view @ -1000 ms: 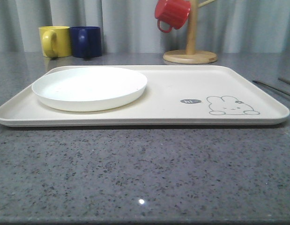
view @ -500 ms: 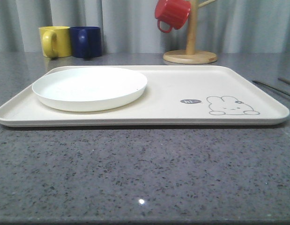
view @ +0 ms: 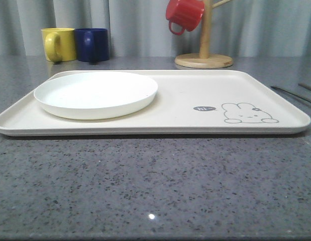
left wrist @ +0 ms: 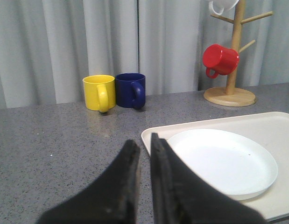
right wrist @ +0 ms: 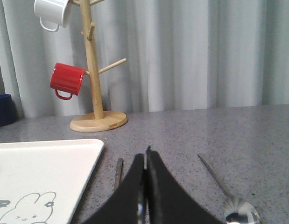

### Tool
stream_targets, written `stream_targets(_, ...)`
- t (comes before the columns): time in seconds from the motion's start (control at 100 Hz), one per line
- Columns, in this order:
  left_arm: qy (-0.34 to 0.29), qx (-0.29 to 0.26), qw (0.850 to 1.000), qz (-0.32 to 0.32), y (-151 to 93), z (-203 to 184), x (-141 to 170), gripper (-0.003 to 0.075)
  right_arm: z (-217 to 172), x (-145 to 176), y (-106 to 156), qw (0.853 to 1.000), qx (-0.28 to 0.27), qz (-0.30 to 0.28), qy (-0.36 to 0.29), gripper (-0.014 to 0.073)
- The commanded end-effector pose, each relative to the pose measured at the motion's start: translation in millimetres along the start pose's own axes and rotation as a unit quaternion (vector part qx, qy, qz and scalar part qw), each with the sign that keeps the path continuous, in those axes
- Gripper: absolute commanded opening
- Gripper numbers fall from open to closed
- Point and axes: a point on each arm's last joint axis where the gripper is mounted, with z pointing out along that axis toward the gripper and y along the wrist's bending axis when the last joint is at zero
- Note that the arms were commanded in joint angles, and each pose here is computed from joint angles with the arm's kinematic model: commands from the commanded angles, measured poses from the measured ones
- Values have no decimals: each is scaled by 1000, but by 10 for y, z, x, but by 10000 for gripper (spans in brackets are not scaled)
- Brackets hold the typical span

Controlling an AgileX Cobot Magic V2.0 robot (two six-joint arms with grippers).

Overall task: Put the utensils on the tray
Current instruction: 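Release the plate and raise the left gripper away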

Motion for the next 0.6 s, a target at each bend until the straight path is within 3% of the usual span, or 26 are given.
stream_targets(0.0,-47,-6,999,-5,11,-8,-150,-19,-20,-297,33,999,-2,-4,-39,-69)
stream_targets(0.2,-47,-6,999,-5,11,-8,-150,-19,85,-705,81,994,15,-4,109,-69)
stream_targets(0.38,-47,-6,999,-5,11,-8,-150,-19,373,-1041,120,966,32,-3,256,-69)
stream_targets(0.59,-47,-6,999,-6,10,-8,-150,-19,830,-1336,153,934,43,-3,355,-69)
